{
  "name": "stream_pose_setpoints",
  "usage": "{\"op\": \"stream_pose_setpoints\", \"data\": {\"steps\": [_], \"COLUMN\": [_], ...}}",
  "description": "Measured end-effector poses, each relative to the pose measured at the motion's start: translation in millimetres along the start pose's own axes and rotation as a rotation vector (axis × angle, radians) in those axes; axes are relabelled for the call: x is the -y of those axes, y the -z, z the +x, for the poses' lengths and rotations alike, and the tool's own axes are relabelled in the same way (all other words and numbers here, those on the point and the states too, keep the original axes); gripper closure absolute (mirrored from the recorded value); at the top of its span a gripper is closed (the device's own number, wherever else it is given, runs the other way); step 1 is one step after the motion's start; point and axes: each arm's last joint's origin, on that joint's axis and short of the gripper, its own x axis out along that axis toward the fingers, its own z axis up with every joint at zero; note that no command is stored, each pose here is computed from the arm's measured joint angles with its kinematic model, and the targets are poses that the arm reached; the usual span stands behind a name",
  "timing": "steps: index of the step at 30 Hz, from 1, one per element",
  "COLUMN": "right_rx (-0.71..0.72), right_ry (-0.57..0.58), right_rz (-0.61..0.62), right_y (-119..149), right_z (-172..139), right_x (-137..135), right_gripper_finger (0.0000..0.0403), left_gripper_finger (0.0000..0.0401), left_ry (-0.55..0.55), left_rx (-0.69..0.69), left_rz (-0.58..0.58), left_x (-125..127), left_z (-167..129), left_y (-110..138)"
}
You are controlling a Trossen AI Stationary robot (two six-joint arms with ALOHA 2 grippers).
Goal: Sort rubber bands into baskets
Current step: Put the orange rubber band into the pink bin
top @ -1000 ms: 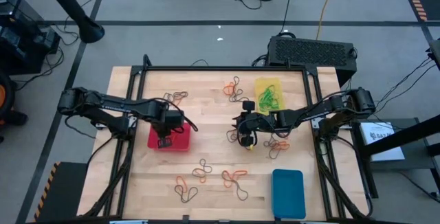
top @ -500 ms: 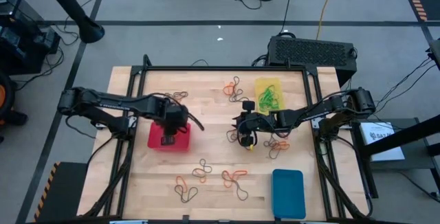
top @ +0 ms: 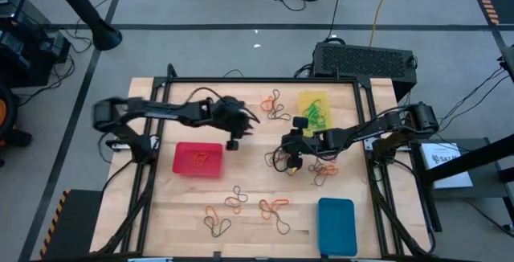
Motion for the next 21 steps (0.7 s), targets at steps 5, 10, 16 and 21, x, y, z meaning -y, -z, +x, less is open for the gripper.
{"op": "stream_pose_setpoints", "data": {"steps": [5, 10, 16, 21], "right_rx": [-0.096, -0.091, -0.078, -0.062], "right_ry": [-0.004, -0.004, -0.004, -0.005], "right_rz": [0.006, 0.010, 0.006, 0.004], "right_y": [10.1, 9.5, 8.3, 6.5], "right_z": [-0.8, -0.8, -0.7, -0.5], "right_x": [-0.9, -0.9, -0.9, -0.9], "right_gripper_finger": [0.0291, 0.0291, 0.0291, 0.0291], "left_gripper_finger": [0.0294, 0.0294, 0.0294, 0.0294], "left_ry": [0.141, 0.270, 0.477, 0.501], "left_rx": [0.108, 0.145, 0.253, 0.246], "left_rz": [0.049, 0.094, 0.175, 0.179], "left_x": [13.1, 29.0, 60.0, 70.1], "left_z": [45.1, 69.1, 71.3, 71.8], "left_y": [6.0, 6.1, -18.6, -20.6]}}
